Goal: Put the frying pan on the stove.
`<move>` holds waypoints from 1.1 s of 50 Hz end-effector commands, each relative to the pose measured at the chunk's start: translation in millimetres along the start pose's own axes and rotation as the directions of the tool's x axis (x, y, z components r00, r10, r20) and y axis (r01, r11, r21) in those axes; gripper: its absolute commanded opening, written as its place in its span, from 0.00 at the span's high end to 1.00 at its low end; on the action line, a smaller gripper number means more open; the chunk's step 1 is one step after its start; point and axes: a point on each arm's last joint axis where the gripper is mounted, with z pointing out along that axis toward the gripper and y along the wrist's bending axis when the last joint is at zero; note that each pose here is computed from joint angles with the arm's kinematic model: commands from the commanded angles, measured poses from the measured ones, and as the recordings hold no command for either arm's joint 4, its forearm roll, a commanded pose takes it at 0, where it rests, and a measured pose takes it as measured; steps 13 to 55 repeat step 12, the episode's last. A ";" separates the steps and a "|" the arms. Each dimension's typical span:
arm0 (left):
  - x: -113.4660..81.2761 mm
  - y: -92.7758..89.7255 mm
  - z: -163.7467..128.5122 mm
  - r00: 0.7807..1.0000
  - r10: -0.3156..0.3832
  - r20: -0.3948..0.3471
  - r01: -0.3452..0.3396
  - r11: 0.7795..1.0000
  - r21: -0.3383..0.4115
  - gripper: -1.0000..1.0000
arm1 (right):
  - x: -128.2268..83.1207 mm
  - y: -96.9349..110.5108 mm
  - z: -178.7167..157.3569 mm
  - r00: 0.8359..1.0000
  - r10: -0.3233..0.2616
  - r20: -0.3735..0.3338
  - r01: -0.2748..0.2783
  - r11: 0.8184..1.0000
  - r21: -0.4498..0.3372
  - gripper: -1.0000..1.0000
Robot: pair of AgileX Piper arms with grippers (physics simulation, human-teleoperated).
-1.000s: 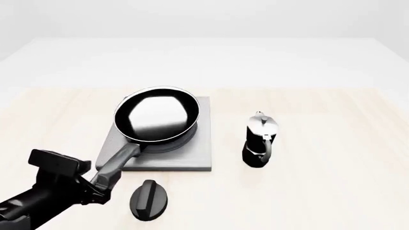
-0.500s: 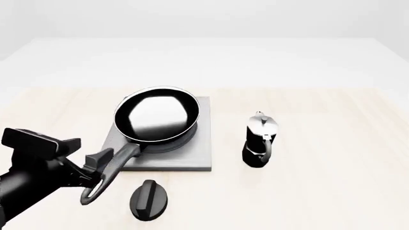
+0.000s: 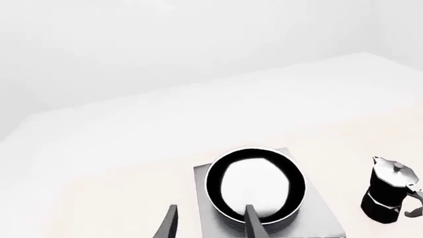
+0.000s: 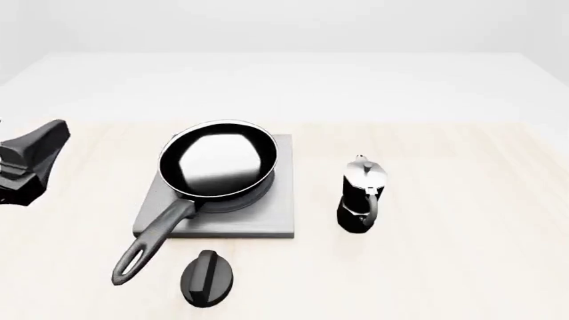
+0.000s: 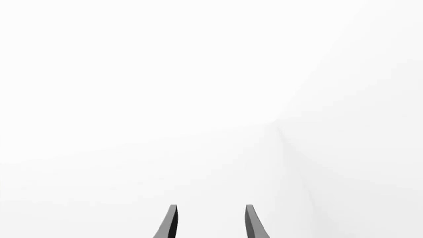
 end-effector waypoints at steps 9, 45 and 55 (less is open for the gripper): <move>-39.1 17.9 -48.3 0.967 0.048 0.249 0.013 0.971 -0.237 0.00 | -1.5 -0.2 -0.6 1.000 -0.001 0.000 0.001 1.000 -0.003 0.00; -45.5 20.5 -57.9 0.950 0.061 0.308 0.036 0.953 -0.302 0.00 | -0.8 -0.3 -0.3 1.000 -0.002 -0.001 0.002 1.000 -0.002 0.00; -45.5 20.5 -57.9 0.950 0.061 0.308 0.036 0.953 -0.302 0.00 | -0.8 -0.3 -0.3 1.000 -0.002 -0.001 0.002 1.000 -0.002 0.00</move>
